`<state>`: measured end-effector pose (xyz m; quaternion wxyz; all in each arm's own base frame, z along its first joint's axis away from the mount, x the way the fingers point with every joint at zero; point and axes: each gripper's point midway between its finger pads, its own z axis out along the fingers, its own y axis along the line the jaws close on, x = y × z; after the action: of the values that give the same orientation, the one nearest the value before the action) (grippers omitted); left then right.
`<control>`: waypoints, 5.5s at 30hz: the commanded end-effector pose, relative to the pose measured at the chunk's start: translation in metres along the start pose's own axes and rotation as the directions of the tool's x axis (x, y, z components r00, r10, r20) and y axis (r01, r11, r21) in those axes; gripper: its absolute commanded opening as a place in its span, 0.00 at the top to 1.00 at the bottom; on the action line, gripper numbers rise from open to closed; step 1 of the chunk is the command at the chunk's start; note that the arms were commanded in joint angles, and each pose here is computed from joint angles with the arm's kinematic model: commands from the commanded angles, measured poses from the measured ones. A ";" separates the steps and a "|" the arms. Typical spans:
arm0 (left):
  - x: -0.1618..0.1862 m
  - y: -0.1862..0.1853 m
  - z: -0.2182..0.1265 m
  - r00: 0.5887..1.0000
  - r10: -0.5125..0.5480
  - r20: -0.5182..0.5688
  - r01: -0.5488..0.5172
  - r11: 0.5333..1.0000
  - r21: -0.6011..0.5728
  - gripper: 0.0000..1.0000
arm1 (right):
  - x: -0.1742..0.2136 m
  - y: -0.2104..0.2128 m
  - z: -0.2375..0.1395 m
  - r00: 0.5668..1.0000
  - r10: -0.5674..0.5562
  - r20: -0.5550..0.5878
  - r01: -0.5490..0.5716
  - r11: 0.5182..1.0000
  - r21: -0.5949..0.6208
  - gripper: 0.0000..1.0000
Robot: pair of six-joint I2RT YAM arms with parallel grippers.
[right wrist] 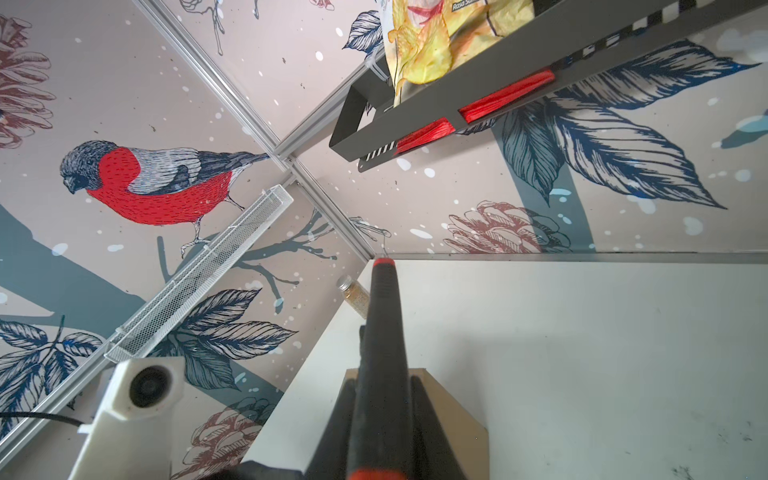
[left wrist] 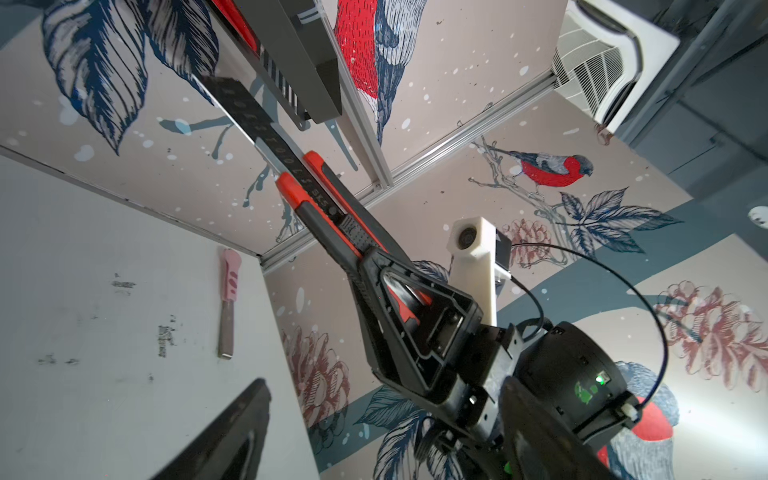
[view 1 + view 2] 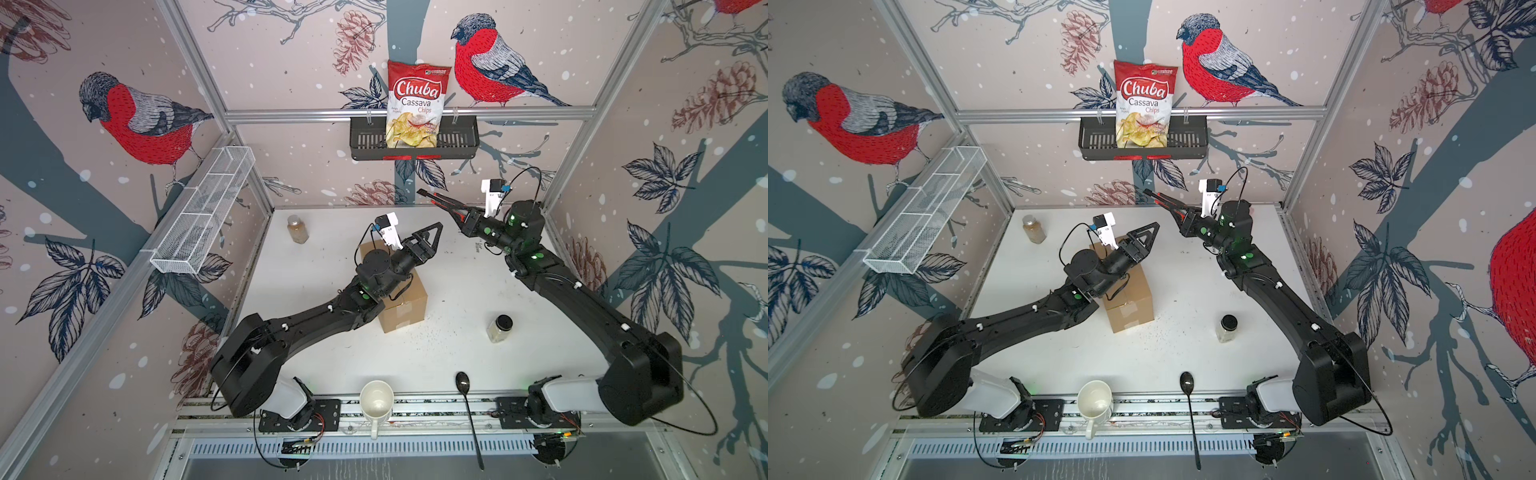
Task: Unpack the express box
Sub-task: 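Lower the knife with right gripper while left gripper moves to the box, then grip the box's near end with left gripper while right gripper aims blade at seam, then insert the blade into the tape seam at the box's far end with right gripper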
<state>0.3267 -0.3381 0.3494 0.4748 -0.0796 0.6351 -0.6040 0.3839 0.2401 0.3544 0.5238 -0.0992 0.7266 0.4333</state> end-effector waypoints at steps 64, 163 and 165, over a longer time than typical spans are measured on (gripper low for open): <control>-0.036 0.241 -0.115 0.974 0.020 -0.227 -0.147 0.816 -0.559 0.05 | 0.087 0.063 0.043 0.860 -0.371 -0.350 0.459 0.862 0.214 1.00; -0.021 0.275 -0.129 0.983 -0.060 -0.176 -0.084 0.705 -0.704 0.29 | 0.165 0.073 0.076 0.670 -0.438 -0.600 0.683 0.681 0.265 1.00; -0.021 0.276 -0.129 0.983 -0.063 -0.172 -0.079 0.701 -0.709 0.29 | 0.167 0.074 0.075 0.666 -0.436 -0.605 0.685 0.679 0.264 1.00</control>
<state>0.3920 -0.1780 0.1443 0.4011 -0.1645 0.8217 -0.3699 0.3233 0.4006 0.2545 0.4552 -0.2995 0.8377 0.0366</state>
